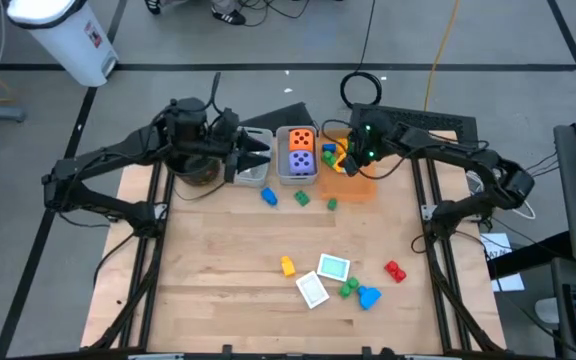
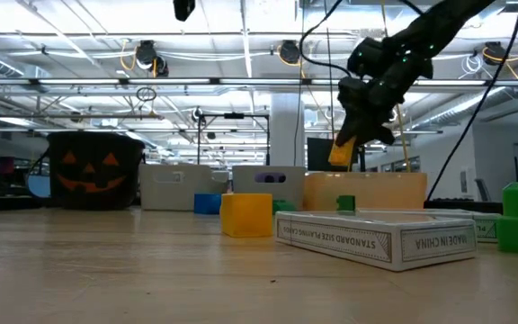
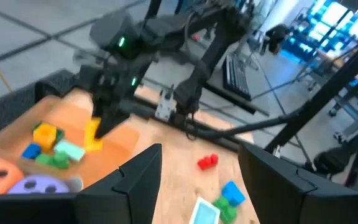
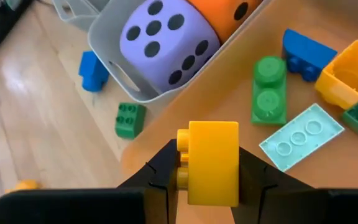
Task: Pick & Place Toys
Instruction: Put the top yellow game piece into the orange bin
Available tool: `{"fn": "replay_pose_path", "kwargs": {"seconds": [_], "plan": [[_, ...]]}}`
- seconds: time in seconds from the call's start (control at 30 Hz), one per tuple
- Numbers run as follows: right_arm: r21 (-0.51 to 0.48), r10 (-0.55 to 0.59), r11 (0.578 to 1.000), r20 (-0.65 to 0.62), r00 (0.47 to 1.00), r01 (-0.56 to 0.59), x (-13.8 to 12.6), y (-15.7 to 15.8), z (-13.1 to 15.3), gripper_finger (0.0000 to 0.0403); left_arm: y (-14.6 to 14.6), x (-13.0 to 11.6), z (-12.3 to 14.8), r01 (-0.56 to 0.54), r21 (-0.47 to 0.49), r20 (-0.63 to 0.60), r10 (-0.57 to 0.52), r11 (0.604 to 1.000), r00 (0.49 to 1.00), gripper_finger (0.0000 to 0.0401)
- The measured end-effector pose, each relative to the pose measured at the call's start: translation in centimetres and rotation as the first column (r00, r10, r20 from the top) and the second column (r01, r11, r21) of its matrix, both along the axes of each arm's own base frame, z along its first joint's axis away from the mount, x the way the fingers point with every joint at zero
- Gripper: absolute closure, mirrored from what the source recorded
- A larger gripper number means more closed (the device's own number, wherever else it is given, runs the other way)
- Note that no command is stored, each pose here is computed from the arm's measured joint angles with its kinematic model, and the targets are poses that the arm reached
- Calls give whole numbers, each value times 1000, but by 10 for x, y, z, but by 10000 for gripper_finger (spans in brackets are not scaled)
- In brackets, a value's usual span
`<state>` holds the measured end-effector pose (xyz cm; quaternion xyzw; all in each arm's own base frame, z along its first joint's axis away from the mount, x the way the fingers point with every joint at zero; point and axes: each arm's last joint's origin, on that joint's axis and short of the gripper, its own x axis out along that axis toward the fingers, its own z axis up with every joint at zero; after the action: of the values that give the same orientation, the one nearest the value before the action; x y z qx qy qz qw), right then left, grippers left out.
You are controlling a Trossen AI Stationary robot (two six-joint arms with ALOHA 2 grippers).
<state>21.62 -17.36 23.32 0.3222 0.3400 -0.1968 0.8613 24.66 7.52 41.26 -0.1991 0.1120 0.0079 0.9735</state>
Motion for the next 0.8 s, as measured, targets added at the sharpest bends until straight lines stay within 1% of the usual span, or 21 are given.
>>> {"fn": "replay_pose_path", "kwargs": {"seconds": [0.1,0.23,0.33,0.43,0.53,0.8], "plan": [[-6,21,1000,-19,1000,-21,9,-8,-4,320,3,6,-1,-3,-6,15,3,1000,1000,180],[-21,45,999,-33,998,-46,22,-19,-4,320,6,14,-8,-7,-29,-6,7,1000,1000,180],[-36,96,994,-75,993,-99,27,-24,-4,320,6,16,-9,-1,-51,-9,0,999,1000,180],[-21,148,988,-135,980,-153,31,-26,-11,320,7,18,-11,2,-58,-14,-3,998,1000,180],[29,162,987,-177,971,-159,33,-27,-22,320,7,18,-11,4,-64,-18,-5,998,1000,180],[59,215,977,-205,955,-207,48,-20,-40,320,7,18,-11,4,-66,-15,-5,998,1000,180]]}}
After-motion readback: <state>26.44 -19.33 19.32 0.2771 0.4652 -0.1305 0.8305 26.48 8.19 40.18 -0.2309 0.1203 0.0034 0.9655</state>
